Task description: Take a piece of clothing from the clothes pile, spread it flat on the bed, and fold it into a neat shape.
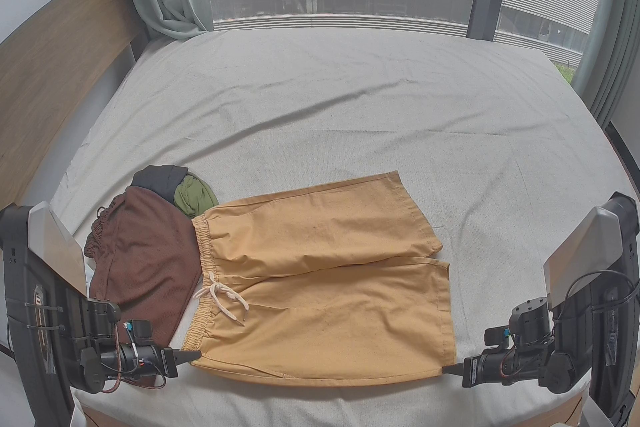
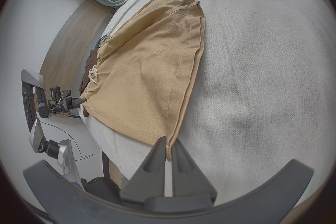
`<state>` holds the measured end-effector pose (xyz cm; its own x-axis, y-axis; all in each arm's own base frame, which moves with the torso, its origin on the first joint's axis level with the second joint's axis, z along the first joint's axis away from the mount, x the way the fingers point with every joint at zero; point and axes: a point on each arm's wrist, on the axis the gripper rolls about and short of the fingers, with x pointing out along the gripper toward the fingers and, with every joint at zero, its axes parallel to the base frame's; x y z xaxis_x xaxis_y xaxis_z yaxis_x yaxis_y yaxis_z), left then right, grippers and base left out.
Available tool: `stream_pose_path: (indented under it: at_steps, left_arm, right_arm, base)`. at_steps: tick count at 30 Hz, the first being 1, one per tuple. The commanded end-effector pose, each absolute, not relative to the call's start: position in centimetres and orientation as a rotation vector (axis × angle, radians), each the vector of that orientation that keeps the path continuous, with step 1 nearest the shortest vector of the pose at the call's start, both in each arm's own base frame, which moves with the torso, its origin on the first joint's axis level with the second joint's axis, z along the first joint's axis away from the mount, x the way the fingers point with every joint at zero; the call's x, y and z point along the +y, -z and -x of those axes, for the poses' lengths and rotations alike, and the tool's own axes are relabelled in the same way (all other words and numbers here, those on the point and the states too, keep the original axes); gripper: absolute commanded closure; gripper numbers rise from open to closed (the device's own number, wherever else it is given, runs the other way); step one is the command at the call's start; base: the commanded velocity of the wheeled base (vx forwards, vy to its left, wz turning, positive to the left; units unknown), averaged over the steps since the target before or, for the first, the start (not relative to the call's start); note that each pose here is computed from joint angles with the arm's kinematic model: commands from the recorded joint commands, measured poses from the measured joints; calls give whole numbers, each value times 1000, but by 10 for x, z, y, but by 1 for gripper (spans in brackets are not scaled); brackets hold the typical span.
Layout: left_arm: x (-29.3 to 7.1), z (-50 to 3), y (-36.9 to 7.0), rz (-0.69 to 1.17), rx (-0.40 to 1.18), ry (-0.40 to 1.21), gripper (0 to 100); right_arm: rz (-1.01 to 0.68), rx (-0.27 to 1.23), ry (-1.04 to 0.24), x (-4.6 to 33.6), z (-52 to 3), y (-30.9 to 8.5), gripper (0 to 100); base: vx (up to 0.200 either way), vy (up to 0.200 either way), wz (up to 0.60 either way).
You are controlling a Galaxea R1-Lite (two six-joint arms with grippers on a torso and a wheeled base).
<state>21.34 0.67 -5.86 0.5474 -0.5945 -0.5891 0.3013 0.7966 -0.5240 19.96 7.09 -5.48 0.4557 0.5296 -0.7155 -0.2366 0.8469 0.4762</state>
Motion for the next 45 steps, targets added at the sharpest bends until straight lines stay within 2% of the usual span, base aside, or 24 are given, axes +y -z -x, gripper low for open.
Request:
stream_pose_path:
  at_steps: [1,19,28,39,45]
  left_arm:
    - [7,-209,62,382,859,546,100]
    - [9,-204,67,330,867,566,100]
    - [11,-236,65,296,741,579,100]
    - [-4,-253,17,425,620,579,100]
    - [-6,-257,8,436,589,585,100]
  right_arm:
    - [-329,1008,-479,70,-196,54,100]
    - [-295,1043,-485,68,-191,52,100]
    - [-315,912,-526,69,-202,39,100]
    - [-320,782,-570,71,-209,13,100]
    - [-338,736,-584,72,-211,2,100]
  base:
    - [0,0,0]
    - [0,0,0]
    - [0,0,0]
    - [0,0,0]
    - [0,0,0]
